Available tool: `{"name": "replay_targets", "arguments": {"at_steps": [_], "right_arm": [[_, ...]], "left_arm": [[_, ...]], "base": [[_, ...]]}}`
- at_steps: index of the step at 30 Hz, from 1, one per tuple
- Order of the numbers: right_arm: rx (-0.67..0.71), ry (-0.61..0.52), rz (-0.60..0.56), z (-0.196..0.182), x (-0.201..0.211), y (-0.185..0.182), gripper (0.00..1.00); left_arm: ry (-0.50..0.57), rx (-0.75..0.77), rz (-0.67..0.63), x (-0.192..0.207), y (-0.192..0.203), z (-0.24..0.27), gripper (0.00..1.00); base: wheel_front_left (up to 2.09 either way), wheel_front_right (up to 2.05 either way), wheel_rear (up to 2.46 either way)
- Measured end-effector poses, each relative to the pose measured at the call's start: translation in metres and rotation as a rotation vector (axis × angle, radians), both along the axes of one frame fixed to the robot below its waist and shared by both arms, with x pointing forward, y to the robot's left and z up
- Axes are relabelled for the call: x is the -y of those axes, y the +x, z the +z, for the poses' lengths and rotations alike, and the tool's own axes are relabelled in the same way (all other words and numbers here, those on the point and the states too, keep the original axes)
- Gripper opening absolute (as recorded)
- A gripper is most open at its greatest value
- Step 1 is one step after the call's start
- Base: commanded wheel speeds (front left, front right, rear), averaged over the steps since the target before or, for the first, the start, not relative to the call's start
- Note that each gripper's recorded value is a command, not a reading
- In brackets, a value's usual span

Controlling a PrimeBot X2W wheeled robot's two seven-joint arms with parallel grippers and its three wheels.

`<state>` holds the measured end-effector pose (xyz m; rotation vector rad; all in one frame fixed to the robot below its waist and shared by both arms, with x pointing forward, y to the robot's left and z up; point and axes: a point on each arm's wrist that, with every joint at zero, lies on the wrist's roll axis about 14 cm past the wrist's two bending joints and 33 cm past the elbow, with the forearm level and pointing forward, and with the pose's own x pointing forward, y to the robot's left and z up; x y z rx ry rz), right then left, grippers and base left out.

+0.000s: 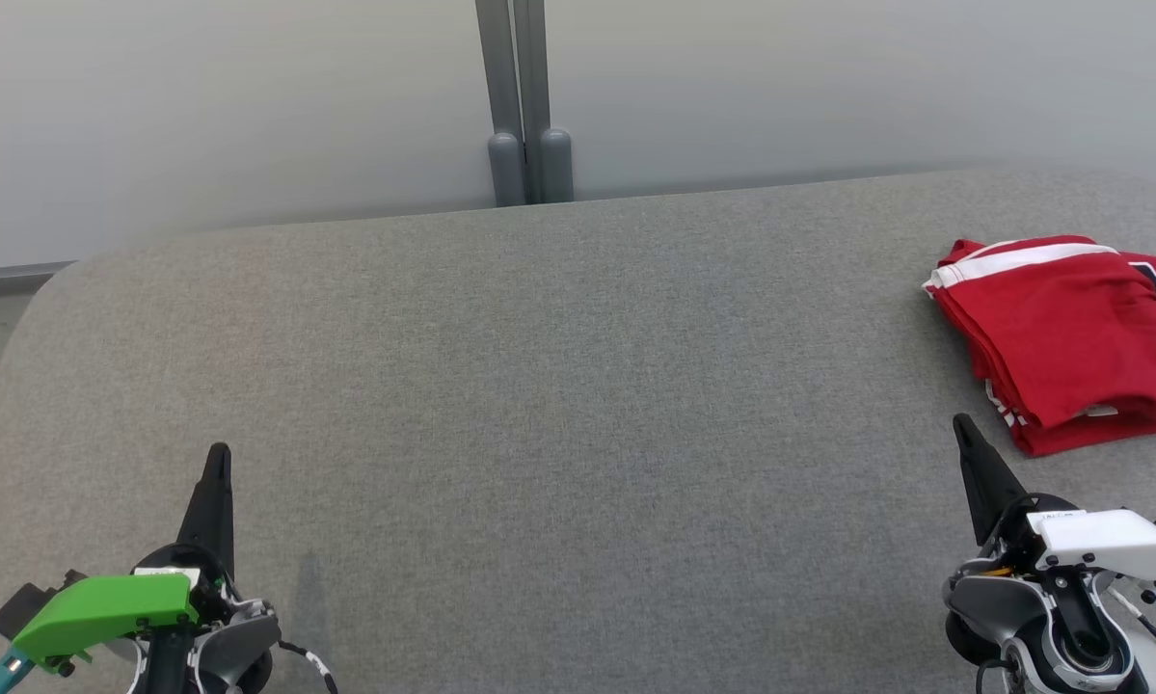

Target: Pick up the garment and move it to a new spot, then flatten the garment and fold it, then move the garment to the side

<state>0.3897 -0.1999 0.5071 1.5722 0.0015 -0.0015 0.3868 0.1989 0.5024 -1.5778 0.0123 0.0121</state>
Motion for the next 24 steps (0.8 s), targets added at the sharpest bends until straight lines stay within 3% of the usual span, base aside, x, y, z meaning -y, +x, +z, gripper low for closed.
{"name": "replay_targets", "arguments": {"at_steps": [24], "right_arm": [[0.000, 0.000, 0.000, -0.0001, -0.0001, -0.0001, 0.00]], "left_arm": [[-0.001, 0.003, 0.000, 0.0001, 0.0006, 0.0009, 0.00]], "base": [[0.00, 0.00, 0.00]]}}
